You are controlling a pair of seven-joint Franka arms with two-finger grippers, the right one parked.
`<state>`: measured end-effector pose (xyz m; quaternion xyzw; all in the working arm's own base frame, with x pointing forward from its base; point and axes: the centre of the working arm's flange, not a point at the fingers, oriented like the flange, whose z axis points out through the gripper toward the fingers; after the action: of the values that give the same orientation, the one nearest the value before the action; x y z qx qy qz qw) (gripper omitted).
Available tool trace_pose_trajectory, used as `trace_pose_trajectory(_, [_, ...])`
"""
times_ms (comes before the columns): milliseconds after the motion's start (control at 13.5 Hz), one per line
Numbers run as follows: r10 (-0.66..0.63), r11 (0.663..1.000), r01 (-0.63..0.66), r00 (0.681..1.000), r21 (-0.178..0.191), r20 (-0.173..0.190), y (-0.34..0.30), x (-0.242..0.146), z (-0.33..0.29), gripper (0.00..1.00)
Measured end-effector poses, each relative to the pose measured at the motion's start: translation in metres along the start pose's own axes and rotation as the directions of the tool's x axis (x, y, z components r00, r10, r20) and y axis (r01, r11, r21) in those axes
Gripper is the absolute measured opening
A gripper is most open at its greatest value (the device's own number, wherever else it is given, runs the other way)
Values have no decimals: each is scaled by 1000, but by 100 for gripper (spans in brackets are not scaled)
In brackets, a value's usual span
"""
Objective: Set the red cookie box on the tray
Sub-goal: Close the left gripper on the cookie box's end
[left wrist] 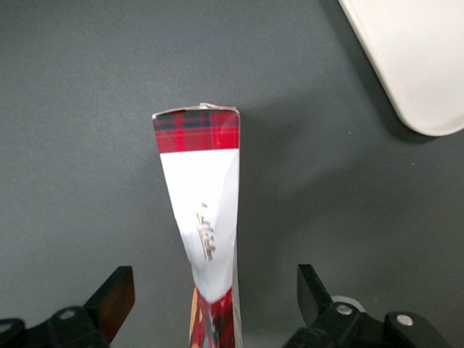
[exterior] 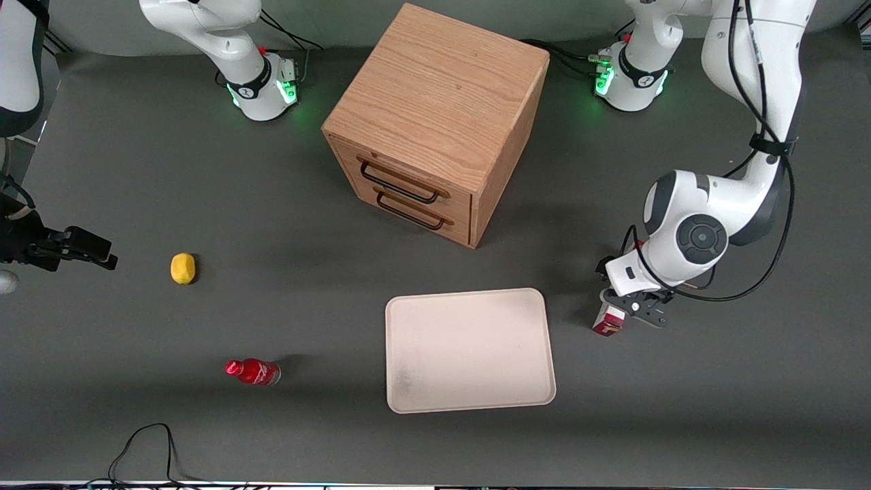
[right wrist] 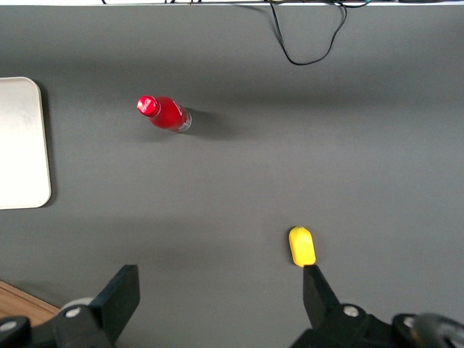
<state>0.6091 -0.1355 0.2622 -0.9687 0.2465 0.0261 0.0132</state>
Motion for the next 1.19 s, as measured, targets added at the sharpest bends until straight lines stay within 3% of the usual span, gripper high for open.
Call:
trace_pose_trajectory(446, [9,1000,-8,999,-4,31,0,-1,25,100])
trace_pose_trajectory(520, [9,1000,-9,999,-4,31,0,-1,25,92])
trace_pose_trajectory(668, [6,1000,-6,1000,-3,31,-1,-1,25,86])
trace_pose_trajectory(817, [-1,1000,1,999,-2,34,-3,-2,25,59])
trace_pose_trajectory(1188, [-8,1000,8,999,-3,38,-4,-3,25,4])
